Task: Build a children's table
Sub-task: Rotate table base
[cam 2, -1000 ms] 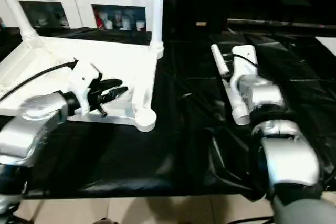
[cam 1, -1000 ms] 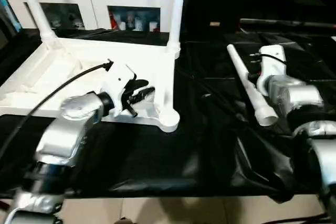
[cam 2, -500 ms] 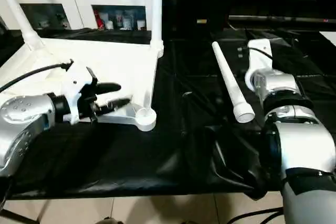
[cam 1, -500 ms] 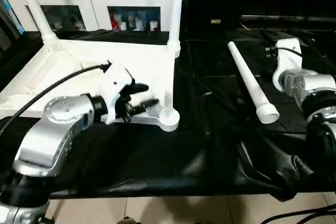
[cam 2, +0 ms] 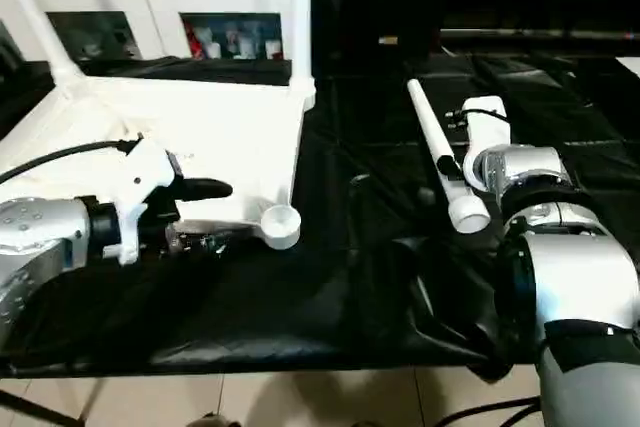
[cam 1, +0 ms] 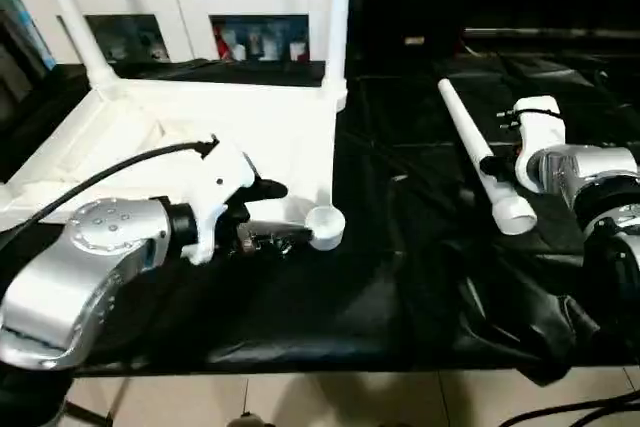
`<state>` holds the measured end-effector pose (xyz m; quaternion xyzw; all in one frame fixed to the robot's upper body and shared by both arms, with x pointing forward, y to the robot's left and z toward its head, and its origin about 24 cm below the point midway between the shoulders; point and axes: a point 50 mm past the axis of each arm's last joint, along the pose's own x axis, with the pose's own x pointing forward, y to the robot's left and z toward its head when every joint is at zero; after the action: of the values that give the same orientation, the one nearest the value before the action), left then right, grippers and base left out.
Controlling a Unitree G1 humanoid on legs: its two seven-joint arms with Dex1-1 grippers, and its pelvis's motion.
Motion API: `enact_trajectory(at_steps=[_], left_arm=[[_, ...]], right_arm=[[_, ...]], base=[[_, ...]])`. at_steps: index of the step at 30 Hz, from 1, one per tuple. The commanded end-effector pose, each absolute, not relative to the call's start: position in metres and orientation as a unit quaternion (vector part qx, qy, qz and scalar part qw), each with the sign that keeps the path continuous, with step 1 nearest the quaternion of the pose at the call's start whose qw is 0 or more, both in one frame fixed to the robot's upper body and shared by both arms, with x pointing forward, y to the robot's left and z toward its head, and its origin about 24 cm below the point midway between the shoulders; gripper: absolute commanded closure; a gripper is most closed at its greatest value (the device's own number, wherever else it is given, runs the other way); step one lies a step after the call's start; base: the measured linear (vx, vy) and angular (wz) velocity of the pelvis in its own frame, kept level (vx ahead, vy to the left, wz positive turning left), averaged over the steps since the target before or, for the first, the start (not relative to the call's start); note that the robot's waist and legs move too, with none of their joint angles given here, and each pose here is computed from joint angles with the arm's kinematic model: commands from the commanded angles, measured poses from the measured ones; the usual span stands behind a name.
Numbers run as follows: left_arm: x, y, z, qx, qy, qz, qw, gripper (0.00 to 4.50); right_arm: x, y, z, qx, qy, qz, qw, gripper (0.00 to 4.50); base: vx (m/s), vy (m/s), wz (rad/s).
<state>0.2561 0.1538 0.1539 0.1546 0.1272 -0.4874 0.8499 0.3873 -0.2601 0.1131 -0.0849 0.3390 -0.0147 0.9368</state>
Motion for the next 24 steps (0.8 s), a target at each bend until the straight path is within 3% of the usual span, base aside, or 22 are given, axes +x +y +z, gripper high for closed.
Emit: enact_trajectory(at_steps=[1, 13, 24], left_arm=[[0.252, 0.156, 0.157, 0.155, 0.13, -0.493, 0.846, 0.19], [0.233, 0.162, 0.167, 0.156, 0.159, -0.507, 0.833, 0.09], [0.227, 0.166, 0.17, 0.153, 0.178, -0.509, 0.828, 0.0]], right_arm=[[0.388, -0.262, 0.12, -0.092, 0.345, -0.019, 0.934, 1.1], [0.387, -0.267, 0.125, -0.128, 0.357, -0.014, 0.925, 1.1], [0.383, -0.265, 0.121, -0.146, 0.393, 0.033, 0.907, 2.11]], base=[[0.0, 0.0, 0.0], [0.0, 0.0, 0.0], [0.0, 0.0, 0.0]])
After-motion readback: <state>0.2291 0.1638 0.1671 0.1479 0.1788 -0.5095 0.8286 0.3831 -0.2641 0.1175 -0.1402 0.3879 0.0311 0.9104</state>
